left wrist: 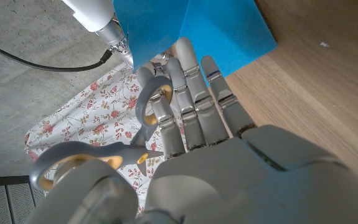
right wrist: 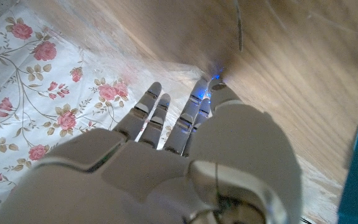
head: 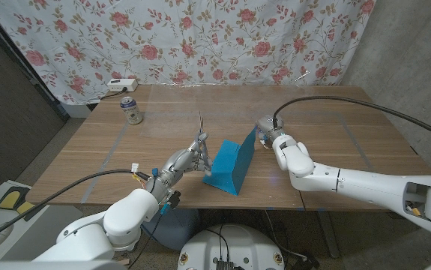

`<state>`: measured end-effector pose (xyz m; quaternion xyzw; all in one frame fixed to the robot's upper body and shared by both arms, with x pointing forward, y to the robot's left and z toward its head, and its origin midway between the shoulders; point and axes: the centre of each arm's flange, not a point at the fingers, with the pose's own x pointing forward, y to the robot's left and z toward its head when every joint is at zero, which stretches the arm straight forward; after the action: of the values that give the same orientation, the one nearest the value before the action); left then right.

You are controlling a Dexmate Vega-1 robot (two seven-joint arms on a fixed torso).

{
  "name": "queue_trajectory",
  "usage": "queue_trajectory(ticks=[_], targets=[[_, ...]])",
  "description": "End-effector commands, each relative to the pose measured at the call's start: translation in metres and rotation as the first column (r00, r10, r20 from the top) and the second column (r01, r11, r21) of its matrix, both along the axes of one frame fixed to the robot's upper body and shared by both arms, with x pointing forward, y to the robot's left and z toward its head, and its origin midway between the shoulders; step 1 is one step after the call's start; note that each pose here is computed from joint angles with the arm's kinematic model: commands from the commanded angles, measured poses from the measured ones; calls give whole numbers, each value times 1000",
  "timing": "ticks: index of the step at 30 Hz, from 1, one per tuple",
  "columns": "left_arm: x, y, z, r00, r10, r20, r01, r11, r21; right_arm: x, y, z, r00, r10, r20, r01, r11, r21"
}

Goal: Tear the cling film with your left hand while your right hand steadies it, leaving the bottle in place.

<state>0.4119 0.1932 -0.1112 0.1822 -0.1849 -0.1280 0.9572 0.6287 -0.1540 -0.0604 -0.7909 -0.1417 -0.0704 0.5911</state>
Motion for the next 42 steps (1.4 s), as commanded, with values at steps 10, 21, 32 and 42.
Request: queue_trajectory(ticks=[10,21,32,42], targets=[[2,0,-1,1000,-5,-1,5,1000,-7,-10,-5,2,988,96,117,-108,989,100],[4,-1,-1,1000,-4,-1,4,1000,-5,-33,-5,23,945,213,249,-273,931,241],[5,-4,-1,1000,-10,-7,10,1000,-2,-44,-14,36,917,208,340,-336,862,381],[11,-6,4,1000,-30,-8,30,999,12,-58,-14,39,897,202,392,-369,831,416]])
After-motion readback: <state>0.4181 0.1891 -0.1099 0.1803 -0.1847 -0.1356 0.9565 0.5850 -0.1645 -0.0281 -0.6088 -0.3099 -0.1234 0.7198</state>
